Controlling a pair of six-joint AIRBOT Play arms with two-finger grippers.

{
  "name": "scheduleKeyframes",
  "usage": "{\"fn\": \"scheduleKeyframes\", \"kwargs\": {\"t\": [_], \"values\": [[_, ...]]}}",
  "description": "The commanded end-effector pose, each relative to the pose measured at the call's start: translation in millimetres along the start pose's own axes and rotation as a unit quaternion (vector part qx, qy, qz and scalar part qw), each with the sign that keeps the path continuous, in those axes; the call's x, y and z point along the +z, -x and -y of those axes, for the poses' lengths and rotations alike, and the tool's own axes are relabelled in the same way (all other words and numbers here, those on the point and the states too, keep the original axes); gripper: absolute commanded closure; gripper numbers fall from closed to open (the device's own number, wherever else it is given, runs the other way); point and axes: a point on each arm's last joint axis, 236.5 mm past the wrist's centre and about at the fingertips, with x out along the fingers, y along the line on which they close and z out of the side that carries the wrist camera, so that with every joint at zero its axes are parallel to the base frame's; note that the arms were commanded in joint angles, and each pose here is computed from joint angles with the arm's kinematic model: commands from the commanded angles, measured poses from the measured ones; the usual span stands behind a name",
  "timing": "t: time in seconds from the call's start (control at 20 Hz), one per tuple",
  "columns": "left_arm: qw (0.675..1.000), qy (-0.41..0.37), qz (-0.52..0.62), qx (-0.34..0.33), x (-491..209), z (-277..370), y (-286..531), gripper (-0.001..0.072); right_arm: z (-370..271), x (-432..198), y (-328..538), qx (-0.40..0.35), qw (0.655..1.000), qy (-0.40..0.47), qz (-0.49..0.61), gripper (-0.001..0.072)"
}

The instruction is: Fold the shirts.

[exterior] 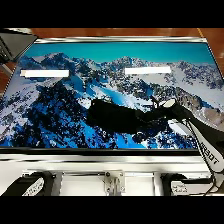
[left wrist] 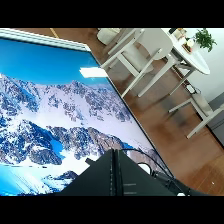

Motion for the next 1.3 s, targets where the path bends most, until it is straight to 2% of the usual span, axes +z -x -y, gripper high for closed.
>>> {"fn": "scheduleKeyframes", "kwargs": {"t": [0.0, 0.05, 0.1, 0.2, 0.35, 0.55, 0.65, 0.8, 1.05, 1.15, 1.25], "values": [[1.000, 0.001, 0.000, -0.001, 0, 0, 0, 0.0669, -5, -2, -12, 0.008, 1.000, -0.007, -0.007, 0.0318], [1.000, 0.002, 0.000, -0.001, 0, 0, 0, 0.0669, -8, 0, -12, 0.014, 1.000, 0.002, -0.001, 0.0525], [1.000, 0.002, 0.000, -0.001, 0, 0, 0, 0.0669, -14, 4, -10, 0.024, 1.000, 0.021, 0.004, 0.0645], [1.000, 0.003, 0.000, -0.001, 0, 0, 0, 0.0669, -41, 8, 5, 0.050, 0.994, 0.094, -0.007, 0.0647], [1.000, 0.003, 0.000, -0.001, 0, 0, 0, 0.0669, -114, 18, 64, 0.101, 0.973, 0.206, -0.004, 0.0647], [1.000, 0.003, -0.001, 0.000, 0, 0, 0, 0.0669, -204, 83, 193, 0.130, 0.956, 0.212, 0.152, 0.0648], [1.000, 0.001, -0.001, 0.000, 0, 0, 0, 0.0669, -210, 119, 264, 0.124, 0.942, 0.192, 0.246, 0.0648], [1.000, 0.001, -0.002, -0.001, -1, 0, 0, 0.0669, -161, 154, 354, 0.101, 0.926, 0.122, 0.342, 0.0648], [0.999, 0.001, -0.032, -0.009, -15, 4, 0, 0.0669, -1, 169, 474, 0.033, 0.888, -0.023, 0.458, 0.0647], [0.999, 0.001, -0.045, -0.013, -21, 6, 0, 0.0669, 64, 154, 506, -0.019, 0.873, -0.076, 0.482, 0.0647], [0.998, 0.001, -0.057, -0.016, -27, 7, 1, 0.0669, 133, 124, 516, -0.106, 0.869, -0.137, 0.463, 0.0647]]}}
